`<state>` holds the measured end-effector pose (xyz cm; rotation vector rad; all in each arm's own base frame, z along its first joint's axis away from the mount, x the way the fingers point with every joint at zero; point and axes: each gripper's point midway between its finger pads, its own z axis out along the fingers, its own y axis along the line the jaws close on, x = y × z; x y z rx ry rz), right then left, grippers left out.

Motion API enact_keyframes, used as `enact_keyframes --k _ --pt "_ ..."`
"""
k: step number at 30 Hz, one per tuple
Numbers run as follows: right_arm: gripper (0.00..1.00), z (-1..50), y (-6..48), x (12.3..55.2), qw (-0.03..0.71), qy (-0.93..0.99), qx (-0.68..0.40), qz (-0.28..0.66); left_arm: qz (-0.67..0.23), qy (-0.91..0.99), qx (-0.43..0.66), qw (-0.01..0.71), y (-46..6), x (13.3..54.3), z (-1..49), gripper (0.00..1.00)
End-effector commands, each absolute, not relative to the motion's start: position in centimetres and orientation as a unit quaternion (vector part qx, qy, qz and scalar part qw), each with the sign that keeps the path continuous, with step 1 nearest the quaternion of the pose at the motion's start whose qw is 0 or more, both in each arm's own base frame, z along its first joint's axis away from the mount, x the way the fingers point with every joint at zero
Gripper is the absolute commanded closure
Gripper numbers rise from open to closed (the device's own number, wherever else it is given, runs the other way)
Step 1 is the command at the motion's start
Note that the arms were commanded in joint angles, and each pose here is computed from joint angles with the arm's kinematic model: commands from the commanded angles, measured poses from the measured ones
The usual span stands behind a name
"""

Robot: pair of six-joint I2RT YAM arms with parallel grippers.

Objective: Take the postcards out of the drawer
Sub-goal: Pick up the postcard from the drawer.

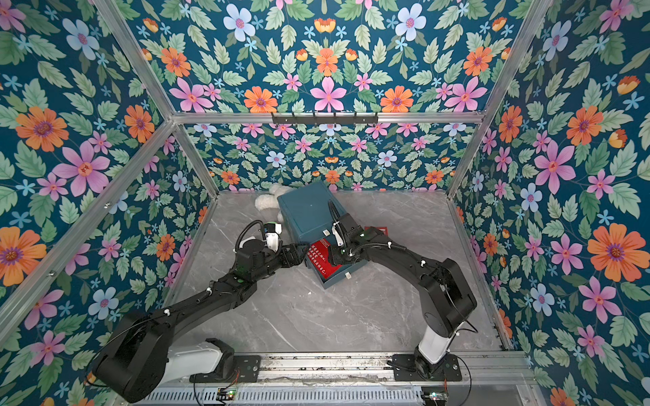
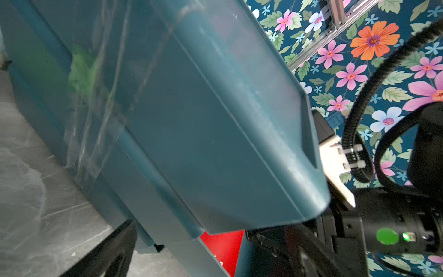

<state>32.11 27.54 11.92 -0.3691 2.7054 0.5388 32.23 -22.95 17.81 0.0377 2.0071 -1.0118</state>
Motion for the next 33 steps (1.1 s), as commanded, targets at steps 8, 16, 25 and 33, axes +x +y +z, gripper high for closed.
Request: enact_keyframes --k 8,16,25,33 --pt "0.38 11.2 27.1 34.6 0.239 0.949 -0.128 0.161 -0.412 0.806 0.005 0.426 -23.2 32.7 17.5 0.0" --pt "0.38 9.3 28.7 34.8 0.226 0.946 -0.134 0.191 -0.415 0.807 0.002 0.419 -23.5 32.9 17.3 0.0" --pt "0.38 9.9 31.6 32.1 0.173 0.926 -0.105 0.32 -0.413 0.808 0.002 0.421 -23.4 32.8 17.3 0.0" --pt "0.39 13.3 32.3 32.9 0.178 0.884 -0.06 0.428 -0.414 0.807 0.003 0.421 -23.5 32.8 17.5 0.0"
